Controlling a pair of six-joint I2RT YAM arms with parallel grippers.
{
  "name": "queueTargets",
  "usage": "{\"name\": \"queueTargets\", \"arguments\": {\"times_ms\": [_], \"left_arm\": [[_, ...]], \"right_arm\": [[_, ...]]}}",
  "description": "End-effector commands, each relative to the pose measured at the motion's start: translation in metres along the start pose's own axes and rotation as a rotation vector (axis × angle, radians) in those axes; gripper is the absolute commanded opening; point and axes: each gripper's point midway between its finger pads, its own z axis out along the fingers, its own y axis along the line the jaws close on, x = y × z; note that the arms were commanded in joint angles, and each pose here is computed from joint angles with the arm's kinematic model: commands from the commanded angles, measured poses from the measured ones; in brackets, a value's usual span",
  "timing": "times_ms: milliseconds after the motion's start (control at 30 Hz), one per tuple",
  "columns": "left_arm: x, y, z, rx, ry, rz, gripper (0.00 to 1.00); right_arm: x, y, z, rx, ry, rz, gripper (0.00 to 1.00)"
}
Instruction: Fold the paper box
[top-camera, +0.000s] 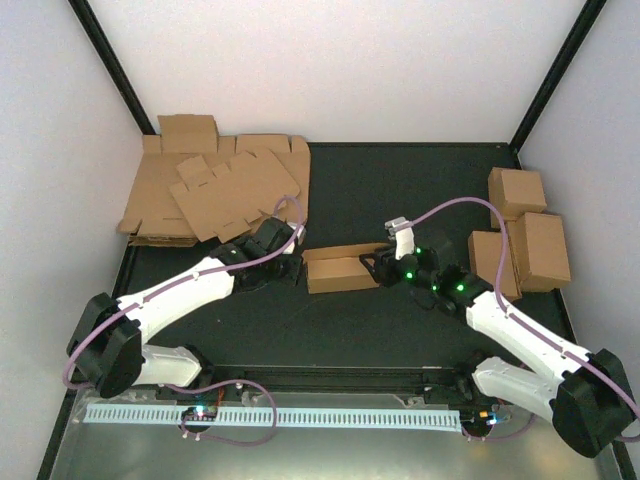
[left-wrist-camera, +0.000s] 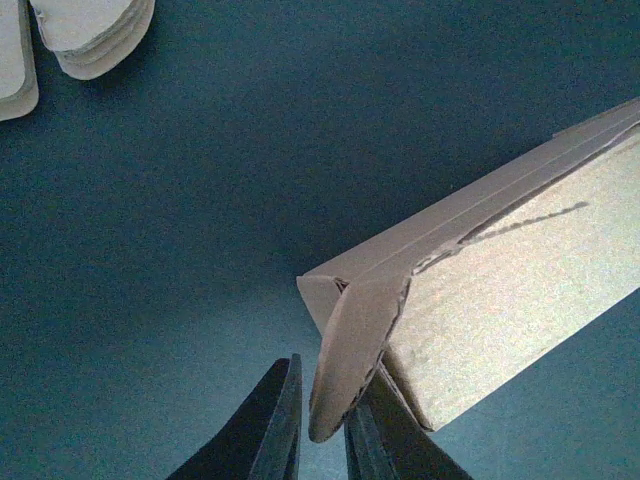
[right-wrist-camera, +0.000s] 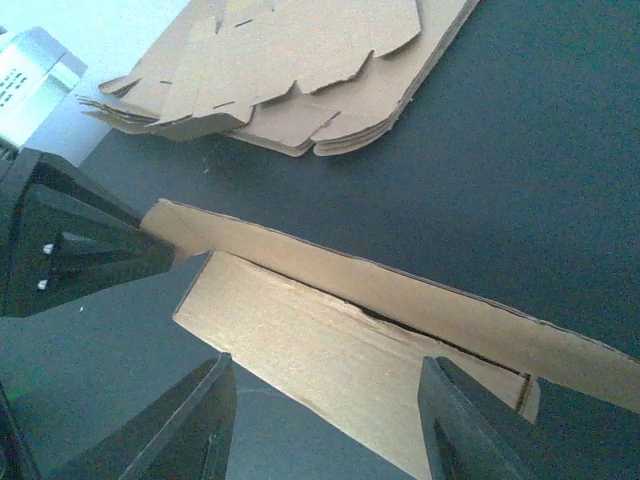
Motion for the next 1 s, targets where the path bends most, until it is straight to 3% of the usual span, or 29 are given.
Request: {"name": "queueTargets", "arguments": {"times_ms": [0, 167, 300, 500, 800, 967], "left_arm": [[-0.014, -0.007, -0.007, 0.028, -0.031, -0.031, 0.14], [-0.014, -0.004, -0.006, 0.016, -0.031, -0.044, 0.14], [-0.012, -0.005, -0.006, 0.023, -0.025, -0.056, 0.24], [-0.008, -0.006, -0.005, 0.036, -0.021, -0.064, 0.27], [-0.007, -0.013, -0.006, 0.079, -0.019, -0.079, 0.28], [-0.011, -0.018, -0.014, 0.111, -0.039, -0.097, 0.26]], "right_arm": [[-0.006, -0.005, -0.006, 0.048, -0.032, -0.024, 0.54], [-0.007, -0.011, -0.009, 0.086, -0.046, -0.028, 0.54], [-0.008, -0.019, -0.012, 0.137, -0.045, -0.033, 0.54], [-0.015, -0.033, -0.024, 0.238, -0.084, -0.025, 0.54], [-0.018, -0.045, -0.032, 0.316, -0.097, -0.009, 0.55], [-0.017, -0.075, -0.04, 0.462, -0.095, 0.075, 0.54]]}}
